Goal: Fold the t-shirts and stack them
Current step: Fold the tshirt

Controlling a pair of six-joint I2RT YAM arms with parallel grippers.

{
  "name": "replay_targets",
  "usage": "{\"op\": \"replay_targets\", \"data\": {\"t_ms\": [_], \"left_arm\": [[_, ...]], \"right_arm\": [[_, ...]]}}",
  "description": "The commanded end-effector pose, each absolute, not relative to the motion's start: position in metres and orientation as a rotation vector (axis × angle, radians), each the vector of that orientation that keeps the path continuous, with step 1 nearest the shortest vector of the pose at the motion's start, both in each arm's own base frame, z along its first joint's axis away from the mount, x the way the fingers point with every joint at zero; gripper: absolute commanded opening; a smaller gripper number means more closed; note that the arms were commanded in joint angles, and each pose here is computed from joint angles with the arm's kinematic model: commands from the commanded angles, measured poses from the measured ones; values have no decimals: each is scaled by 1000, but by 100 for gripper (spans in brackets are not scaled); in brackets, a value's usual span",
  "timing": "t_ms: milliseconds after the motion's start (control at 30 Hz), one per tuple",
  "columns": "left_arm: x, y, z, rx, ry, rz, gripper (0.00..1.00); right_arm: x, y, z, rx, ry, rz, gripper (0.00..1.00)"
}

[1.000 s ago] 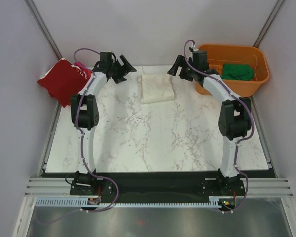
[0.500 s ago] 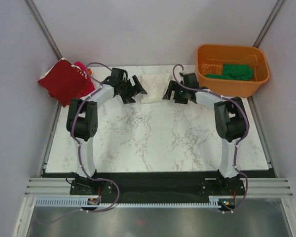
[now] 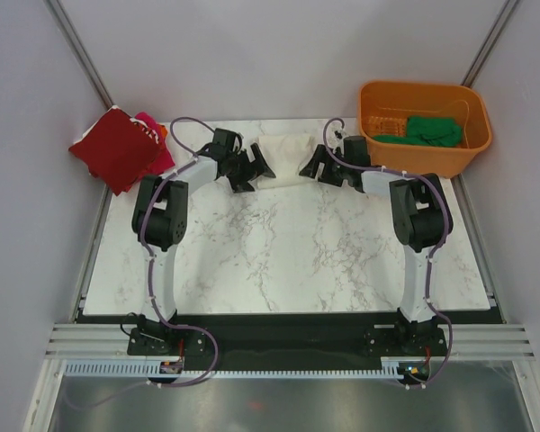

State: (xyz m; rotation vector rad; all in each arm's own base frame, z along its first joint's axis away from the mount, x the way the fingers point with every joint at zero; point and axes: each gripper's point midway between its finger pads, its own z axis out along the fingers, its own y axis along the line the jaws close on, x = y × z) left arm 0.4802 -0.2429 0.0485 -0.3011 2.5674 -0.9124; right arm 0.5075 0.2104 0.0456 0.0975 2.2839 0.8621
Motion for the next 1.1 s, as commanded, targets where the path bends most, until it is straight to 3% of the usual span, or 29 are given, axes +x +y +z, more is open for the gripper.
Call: {"op": "replay_targets", "data": {"t_ms": [0,100,133,200,233,267,400,433,467,600,700,967,1000,1033,1067], "left_arm": [[495,-240,43,-248,2533,-863,99],[501,-240,41,-248,2522,-852,95],[505,-242,43,-241,2515,-859,87],[505,-245,37,-241,2525,-876,77],[503,-249,36,-232,2530,-883,63],[503,-251,35,-225,2530,-891,56],[495,-261,26,-191,2550,-893,31],[494,-261,24,-189,2554,-892,3],[493,-262,23,-191,2556,-889,2],[478,-257,32,-192,2563,-889,2],[441,-247,42,-196,2595,-882,2],[304,-216,27,-201,2733,-749,2],[294,-212,27,-203,2738,-746,2],[277,-205,24,-203,2754,-739,2],[271,-202,24,-202,2756,-743,2]], "right_arm": [[513,207,41,100,2238,897,88],[513,201,37,128,2229,904,87],[513,199,36,136,2228,911,85],[513,201,33,144,2226,934,71],[511,202,31,142,2231,947,63],[509,204,28,151,2234,956,44],[504,206,20,152,2235,993,8],[501,206,16,153,2244,998,1],[498,209,15,150,2251,1015,0],[477,210,26,154,2256,1042,0],[443,198,32,207,2303,996,0],[319,187,36,228,2464,892,0],[305,182,33,225,2500,847,5],[294,175,28,225,2518,764,23],[292,169,44,177,2477,714,66]]}}
